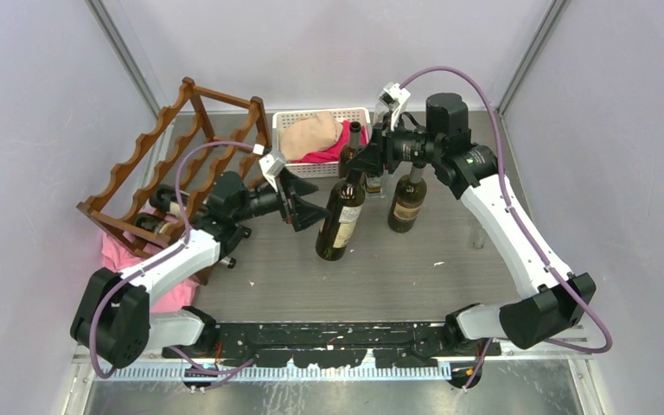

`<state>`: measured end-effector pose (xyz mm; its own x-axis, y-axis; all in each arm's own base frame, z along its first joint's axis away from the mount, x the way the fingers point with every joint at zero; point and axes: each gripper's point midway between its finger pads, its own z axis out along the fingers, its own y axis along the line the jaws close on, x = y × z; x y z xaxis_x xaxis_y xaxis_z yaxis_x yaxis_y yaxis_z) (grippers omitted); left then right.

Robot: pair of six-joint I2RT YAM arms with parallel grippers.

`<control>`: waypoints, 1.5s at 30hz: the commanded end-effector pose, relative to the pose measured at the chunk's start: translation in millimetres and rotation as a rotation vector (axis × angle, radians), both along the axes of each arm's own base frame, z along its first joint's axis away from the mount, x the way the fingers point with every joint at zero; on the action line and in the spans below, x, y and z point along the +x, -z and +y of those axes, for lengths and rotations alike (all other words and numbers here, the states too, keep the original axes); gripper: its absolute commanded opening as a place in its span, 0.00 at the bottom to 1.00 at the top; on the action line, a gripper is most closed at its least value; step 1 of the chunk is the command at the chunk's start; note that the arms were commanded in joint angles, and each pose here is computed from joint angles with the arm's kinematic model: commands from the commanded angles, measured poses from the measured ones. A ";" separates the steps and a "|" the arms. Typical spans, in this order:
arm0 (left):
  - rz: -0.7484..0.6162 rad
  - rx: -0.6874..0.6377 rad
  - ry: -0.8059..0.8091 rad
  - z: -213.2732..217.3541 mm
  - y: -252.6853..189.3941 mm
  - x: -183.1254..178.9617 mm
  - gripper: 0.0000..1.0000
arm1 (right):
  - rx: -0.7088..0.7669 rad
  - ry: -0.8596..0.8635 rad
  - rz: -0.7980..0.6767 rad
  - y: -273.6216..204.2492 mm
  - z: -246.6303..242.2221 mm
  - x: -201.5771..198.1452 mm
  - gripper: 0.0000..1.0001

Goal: Put the wine bottle on the wine rack
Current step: Pick up the wine bottle from the center of the board.

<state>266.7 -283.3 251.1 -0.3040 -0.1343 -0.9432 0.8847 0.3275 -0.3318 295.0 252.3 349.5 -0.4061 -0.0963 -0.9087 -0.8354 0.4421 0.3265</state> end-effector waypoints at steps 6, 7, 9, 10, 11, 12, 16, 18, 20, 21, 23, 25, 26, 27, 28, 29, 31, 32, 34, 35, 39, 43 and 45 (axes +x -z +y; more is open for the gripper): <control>-0.037 -0.047 0.271 -34.5 -6.6 -42.3 0.98 | 0.177 -0.040 -0.119 -67.6 -1.5 -19.8 0.01; -0.029 -0.043 0.287 -37.4 -3.6 -45.4 0.98 | 0.183 -0.039 -0.118 -68.6 -1.7 -19.0 0.01; -0.015 -0.035 0.291 -41.9 3.6 -47.1 0.98 | 0.197 -0.034 -0.121 -72.1 -2.6 -17.5 0.01; -0.011 -0.028 0.281 -43.5 8.3 -45.7 0.98 | 0.201 -0.034 -0.123 -73.5 -2.8 -17.4 0.01; -0.017 -0.020 0.270 -44.4 13.0 -44.1 0.98 | 0.204 -0.036 -0.123 -74.4 -3.2 -18.0 0.01; -0.025 -0.012 0.247 -45.0 17.1 -40.1 0.98 | 0.205 -0.036 -0.120 -74.3 -3.4 -18.1 0.01; -0.069 0.008 0.189 -47.5 22.6 -26.7 0.98 | 0.209 -0.032 -0.095 -71.2 -4.6 -18.8 0.01; -0.085 -0.001 0.197 -50.9 19.9 -25.3 0.98 | 0.212 -0.025 -0.082 -68.0 -5.5 -17.9 0.01; -0.090 -0.027 0.218 -55.2 15.5 -27.3 0.98 | 0.218 -0.018 -0.069 -65.4 -6.0 -16.7 0.01; -0.088 -0.044 0.230 -57.3 13.5 -28.9 0.98 | 0.221 -0.015 -0.065 -64.7 -6.4 -15.8 0.01; -0.078 -0.064 0.247 -60.2 15.1 -31.8 0.98 | 0.228 -0.013 -0.061 -64.1 -7.4 -15.7 0.01; -0.068 -0.064 0.248 -60.8 22.3 -32.3 0.98 | 0.228 -0.013 -0.055 -62.2 -8.3 -15.6 0.01; -0.067 -0.063 0.245 -60.6 25.3 -32.1 0.98 | 0.229 -0.015 -0.053 -62.4 -8.8 -16.1 0.01; -0.067 -0.064 0.237 -60.3 26.9 -31.2 0.98 | 0.229 -0.017 -0.050 -62.9 -9.4 -16.7 0.01; -0.065 -0.064 0.229 -60.0 27.6 -30.4 0.97 | 0.229 -0.019 -0.050 -64.4 -10.2 -17.4 0.01; -0.064 -0.064 0.224 -60.2 27.6 -29.7 0.96 | 0.228 -0.019 -0.047 -64.4 -10.9 -17.5 0.01; -0.069 -0.069 0.215 -61.1 24.3 -27.9 0.91 | 0.229 -0.021 -0.042 -64.3 -11.4 -17.2 0.01; -0.065 -0.069 0.217 -62.0 22.8 -27.1 0.85 | 0.229 -0.023 -0.039 -63.4 -11.5 -17.0 0.01; -0.047 -0.064 0.246 -65.0 18.2 -29.0 0.66 | 0.228 -0.025 -0.028 -60.9 -11.0 -15.2 0.01; -0.040 -0.061 0.259 -65.8 15.5 -30.2 0.51 | 0.228 -0.022 -0.025 -59.9 -11.0 -13.3 0.01; -0.056 -0.032 0.272 -61.6 6.9 -36.7 0.00 | 0.228 -0.007 -0.021 -57.6 -11.3 -8.3 0.01; -0.100 0.112 0.276 -48.0 13.6 -45.0 0.00 | 0.159 -0.004 -0.027 -42.9 -17.4 -12.8 0.13; -0.114 0.169 0.290 -41.1 14.8 -51.0 0.00 | 0.107 -0.017 -0.048 -31.6 -21.0 -16.7 0.24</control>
